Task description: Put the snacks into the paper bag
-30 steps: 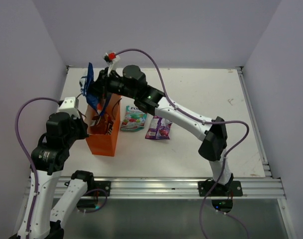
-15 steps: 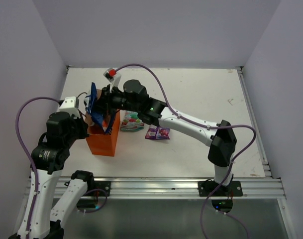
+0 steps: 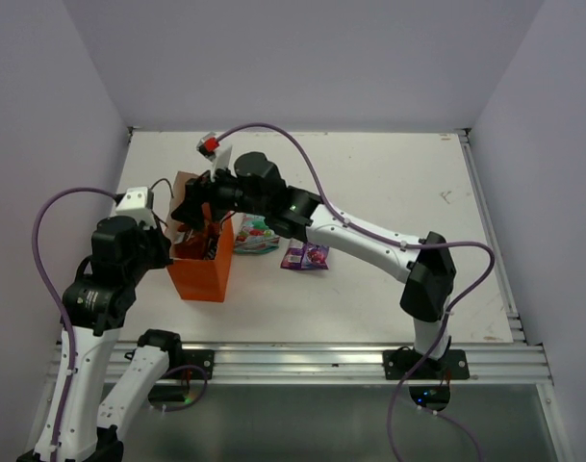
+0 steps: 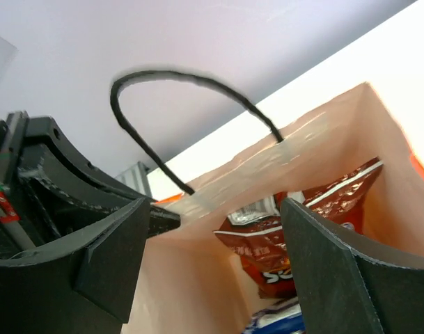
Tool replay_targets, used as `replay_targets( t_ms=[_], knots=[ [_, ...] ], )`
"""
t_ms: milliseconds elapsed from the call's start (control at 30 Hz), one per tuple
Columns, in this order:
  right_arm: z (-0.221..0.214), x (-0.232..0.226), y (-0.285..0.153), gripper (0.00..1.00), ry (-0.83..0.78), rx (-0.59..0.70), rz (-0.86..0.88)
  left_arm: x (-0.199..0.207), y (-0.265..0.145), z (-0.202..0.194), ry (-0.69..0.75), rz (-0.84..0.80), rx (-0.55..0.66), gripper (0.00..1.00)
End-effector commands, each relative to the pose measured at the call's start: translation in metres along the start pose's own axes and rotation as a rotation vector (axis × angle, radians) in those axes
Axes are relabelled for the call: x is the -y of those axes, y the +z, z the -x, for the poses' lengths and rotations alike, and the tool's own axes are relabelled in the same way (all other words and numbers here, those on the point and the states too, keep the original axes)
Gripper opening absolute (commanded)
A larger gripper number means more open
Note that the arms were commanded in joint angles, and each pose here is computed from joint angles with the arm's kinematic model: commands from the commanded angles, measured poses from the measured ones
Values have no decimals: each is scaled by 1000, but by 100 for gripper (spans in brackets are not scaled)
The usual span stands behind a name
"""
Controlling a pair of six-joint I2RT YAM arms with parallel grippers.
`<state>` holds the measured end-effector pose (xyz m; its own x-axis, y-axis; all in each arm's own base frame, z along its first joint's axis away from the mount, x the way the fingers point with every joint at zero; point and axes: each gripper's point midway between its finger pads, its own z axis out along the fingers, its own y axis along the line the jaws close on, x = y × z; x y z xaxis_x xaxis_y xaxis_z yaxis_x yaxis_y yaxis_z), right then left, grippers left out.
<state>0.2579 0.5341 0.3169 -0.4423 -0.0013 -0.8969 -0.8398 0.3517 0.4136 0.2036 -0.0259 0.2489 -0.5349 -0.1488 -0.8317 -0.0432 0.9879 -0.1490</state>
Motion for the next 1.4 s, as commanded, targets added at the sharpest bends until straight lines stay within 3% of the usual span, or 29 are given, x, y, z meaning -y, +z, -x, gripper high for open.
replay_targets(
  t_ms=[0,133,267,433,567,733,1100,1167,1200,1267,1300,1367],
  knots=[
    [53,-17,-21,80,-98,100,-11,6,2,8,11,-29,33,0],
    [90,-12,-66,87,-172,180,-132,5,3,8,9,-26,34,0],
    [77,70,-107,92,-137,137,-469,6,4,8,11,-28,29,0],
    [-15,184,-157,92,15,-73,-764,7,5,7,15,-35,21,0],
    [-77,225,-171,92,58,-221,-895,8,6,7,16,-41,18,0],
    [-141,248,-178,92,120,-361,-971,8,4,9,19,-38,20,0],
    [-220,268,-211,89,140,-568,-1082,6,3,10,17,-25,24,0],
    [-234,271,-207,82,148,-593,-1063,6,4,10,19,-25,17,0],
    [-241,270,-206,67,159,-612,-1049,6,4,10,19,-26,20,0],
    [-246,270,-205,49,161,-630,-1036,6,4,10,19,-24,19,0],
    [-246,269,-204,30,159,-632,-1030,6,4,11,17,-23,21,0],
    [-243,268,-206,17,146,-632,-1030,5,3,11,19,-20,23,0]
  ],
)
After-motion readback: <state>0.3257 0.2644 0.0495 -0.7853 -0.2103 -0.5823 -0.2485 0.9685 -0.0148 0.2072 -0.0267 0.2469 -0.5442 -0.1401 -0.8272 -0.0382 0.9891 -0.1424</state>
